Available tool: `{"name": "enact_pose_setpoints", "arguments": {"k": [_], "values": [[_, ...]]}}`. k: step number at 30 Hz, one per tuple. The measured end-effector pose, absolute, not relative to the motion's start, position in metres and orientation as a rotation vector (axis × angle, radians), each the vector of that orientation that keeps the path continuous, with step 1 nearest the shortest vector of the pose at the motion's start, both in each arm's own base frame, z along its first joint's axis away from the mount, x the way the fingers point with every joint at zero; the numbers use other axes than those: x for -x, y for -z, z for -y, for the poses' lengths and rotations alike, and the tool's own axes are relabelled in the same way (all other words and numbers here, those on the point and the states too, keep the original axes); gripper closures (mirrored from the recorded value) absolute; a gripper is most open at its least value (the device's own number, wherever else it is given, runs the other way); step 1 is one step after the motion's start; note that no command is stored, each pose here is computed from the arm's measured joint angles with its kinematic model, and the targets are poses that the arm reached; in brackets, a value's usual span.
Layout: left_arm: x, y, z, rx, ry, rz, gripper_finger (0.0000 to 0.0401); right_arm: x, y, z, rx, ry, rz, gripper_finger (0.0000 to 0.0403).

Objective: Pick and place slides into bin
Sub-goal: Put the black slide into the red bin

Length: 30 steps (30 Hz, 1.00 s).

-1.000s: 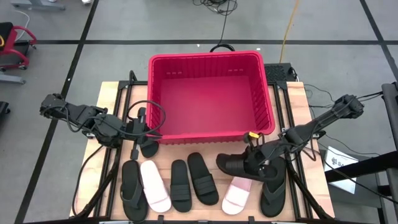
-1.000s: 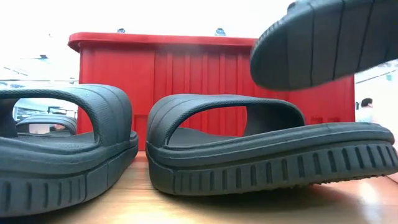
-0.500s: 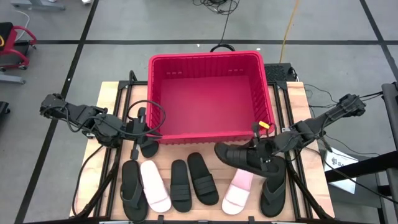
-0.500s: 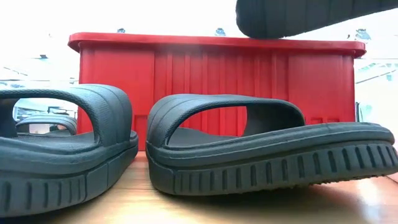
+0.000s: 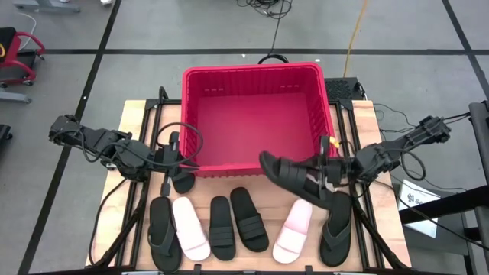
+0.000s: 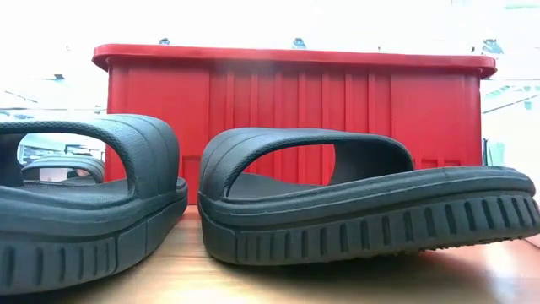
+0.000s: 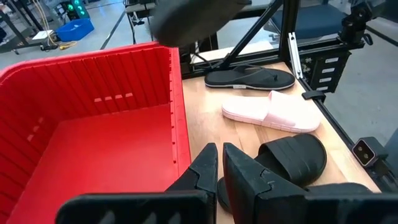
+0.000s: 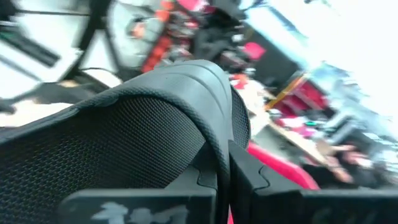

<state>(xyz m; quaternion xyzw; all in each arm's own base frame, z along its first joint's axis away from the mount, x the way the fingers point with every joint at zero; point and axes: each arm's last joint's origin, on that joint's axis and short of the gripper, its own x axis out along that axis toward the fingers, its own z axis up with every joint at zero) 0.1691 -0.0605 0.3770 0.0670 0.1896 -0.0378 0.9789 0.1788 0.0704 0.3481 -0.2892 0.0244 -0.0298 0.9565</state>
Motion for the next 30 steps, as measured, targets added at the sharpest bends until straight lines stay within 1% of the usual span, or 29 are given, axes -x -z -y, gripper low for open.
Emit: {"name": "enact_pose_setpoints", "arguments": {"k": [8,13,19,22,30], "values": [[-0.169,-0.377,0.06,-0.184,0.085,-0.375,0.0375,-0.184,-0.363,-0.048,0.663,0.32,0.006,0.0402],[-0.169,-0.378,0.06,-0.198,0.065,-0.374,0.0375,-0.186,-0.374,-0.026,0.637,0.46,0.07,0.0402],[-0.17,-0.378,0.058,-0.201,0.047,-0.373,0.0375,-0.193,-0.378,-0.003,0.625,0.58,0.033,0.0402],[-0.17,-0.378,0.056,-0.199,0.034,-0.375,0.0375,-0.203,-0.381,0.006,0.618,0.619,0.002,0.0402],[-0.173,-0.378,0.048,-0.19,-0.011,-0.38,0.0375,-0.238,-0.38,0.029,0.609,0.658,-0.188,0.0402]]}}
